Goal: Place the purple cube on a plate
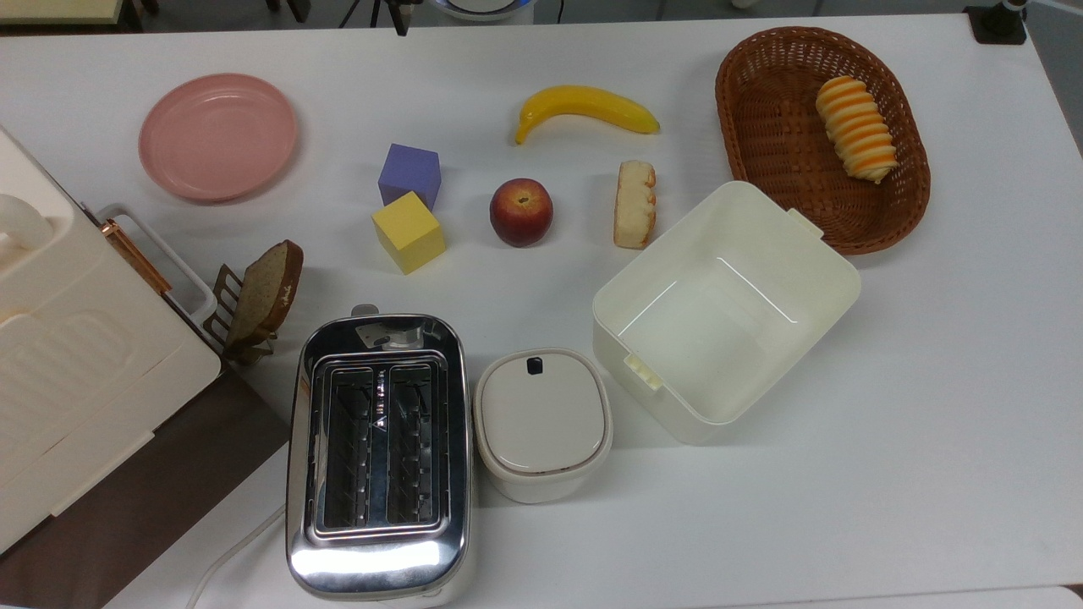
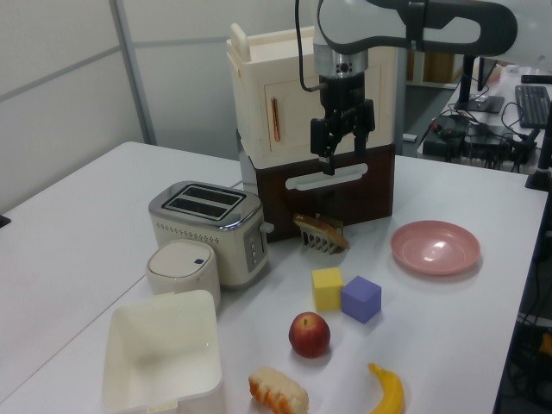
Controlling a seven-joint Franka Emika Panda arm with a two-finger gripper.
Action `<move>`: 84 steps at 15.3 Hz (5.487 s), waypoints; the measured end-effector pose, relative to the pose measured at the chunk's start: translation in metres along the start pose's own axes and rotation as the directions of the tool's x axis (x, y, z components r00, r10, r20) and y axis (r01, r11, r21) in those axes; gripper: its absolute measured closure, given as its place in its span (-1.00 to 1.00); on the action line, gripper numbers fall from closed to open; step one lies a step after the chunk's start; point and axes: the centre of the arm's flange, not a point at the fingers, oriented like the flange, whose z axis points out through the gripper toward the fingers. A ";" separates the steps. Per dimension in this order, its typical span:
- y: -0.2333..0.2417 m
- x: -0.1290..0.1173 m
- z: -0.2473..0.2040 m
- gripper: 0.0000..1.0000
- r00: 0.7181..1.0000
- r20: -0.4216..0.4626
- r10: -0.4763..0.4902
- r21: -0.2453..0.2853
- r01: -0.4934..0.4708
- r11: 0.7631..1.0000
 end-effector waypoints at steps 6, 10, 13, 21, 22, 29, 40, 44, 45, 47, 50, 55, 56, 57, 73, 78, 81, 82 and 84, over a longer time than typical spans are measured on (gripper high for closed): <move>-0.001 0.000 0.003 -1.00 1.000 0.006 -0.003 0.000 0.003 1.000; -0.003 0.001 0.006 -1.00 1.000 0.012 -0.021 -0.001 0.021 1.000; -0.016 0.001 0.016 -1.00 0.997 0.034 -0.066 -0.002 0.066 0.998; -0.033 0.012 0.057 -1.00 0.990 0.101 -0.094 -0.027 0.097 0.995; -0.034 0.017 0.067 -1.00 0.990 0.101 -0.095 -0.042 0.100 0.994; -0.026 0.041 0.153 -1.00 0.949 0.122 -0.292 -0.098 0.304 0.948; 0.006 0.016 0.255 -1.00 0.915 0.342 -0.215 -0.090 0.260 0.961; 0.005 0.009 0.291 -1.00 0.946 0.304 -0.110 -0.121 0.153 0.981; 0.004 0.010 0.297 -1.00 0.953 0.292 -0.085 -0.127 0.127 0.984; 0.001 0.011 0.308 -1.00 0.956 0.287 -0.057 -0.134 0.099 0.986; -0.004 0.012 0.308 -1.00 0.961 0.273 -0.047 -0.124 0.083 0.989; -0.006 0.019 0.307 -1.00 0.972 0.232 -0.045 -0.123 0.076 0.990; -0.006 0.020 0.306 -1.00 0.973 0.227 -0.043 -0.123 0.072 0.990; -0.007 0.021 0.306 -1.00 0.974 0.224 -0.042 -0.124 0.071 0.990; 0.028 0.024 0.225 -0.26 0.972 0.232 -0.045 -0.101 0.070 0.992; 0.172 0.011 0.226 -0.26 0.970 0.242 0.037 -0.093 -0.015 0.996; 0.228 0.008 0.250 -0.26 0.970 0.233 0.077 -0.086 -0.058 0.995; 0.237 0.010 0.263 -0.26 0.969 0.234 0.082 -0.089 -0.062 0.994; 0.249 0.016 0.294 -0.26 0.968 0.236 0.084 -0.105 -0.060 0.993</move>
